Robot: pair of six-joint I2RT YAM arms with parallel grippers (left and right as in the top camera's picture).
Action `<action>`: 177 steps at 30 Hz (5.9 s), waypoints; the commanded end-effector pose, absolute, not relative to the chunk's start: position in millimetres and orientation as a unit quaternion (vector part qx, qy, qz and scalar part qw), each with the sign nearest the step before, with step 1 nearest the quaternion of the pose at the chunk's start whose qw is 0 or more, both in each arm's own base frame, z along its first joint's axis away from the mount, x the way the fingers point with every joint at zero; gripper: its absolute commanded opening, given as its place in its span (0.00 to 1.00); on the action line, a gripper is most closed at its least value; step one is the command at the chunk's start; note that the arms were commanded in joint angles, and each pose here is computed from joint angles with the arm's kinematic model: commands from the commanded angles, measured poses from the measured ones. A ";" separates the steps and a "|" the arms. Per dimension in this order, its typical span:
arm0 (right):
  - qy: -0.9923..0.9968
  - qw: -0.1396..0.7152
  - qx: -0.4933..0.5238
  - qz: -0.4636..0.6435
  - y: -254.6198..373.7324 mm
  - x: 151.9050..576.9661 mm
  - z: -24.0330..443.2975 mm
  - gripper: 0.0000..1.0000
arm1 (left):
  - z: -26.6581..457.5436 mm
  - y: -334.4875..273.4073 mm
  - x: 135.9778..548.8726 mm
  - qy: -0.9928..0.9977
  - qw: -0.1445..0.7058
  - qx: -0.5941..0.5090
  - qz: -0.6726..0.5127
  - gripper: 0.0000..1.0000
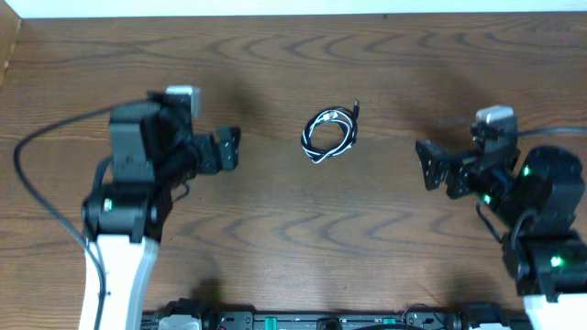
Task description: Untangle cables
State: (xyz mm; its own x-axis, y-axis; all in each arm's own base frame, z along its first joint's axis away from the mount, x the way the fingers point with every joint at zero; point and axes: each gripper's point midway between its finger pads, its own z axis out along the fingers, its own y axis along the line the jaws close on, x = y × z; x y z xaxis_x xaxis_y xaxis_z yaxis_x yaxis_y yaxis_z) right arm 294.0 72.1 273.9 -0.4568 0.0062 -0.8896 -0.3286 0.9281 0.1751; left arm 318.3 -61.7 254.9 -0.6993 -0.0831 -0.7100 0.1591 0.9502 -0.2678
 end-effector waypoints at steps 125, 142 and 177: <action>0.891 0.181 0.120 0.398 185.8 373.7 192.6 0.66 | 221.1 -280.6 347.3 0.909 0.133 0.086 -0.385 0.08; 0.918 0.108 0.129 0.359 207.4 370.2 127.1 0.56 | 233.8 -280.0 363.4 0.893 0.162 0.091 -0.410 0.08; 0.979 0.065 0.128 0.143 58.1 342.5 68.4 0.02 | 185.2 -186.5 368.5 0.952 0.134 0.042 -0.270 0.08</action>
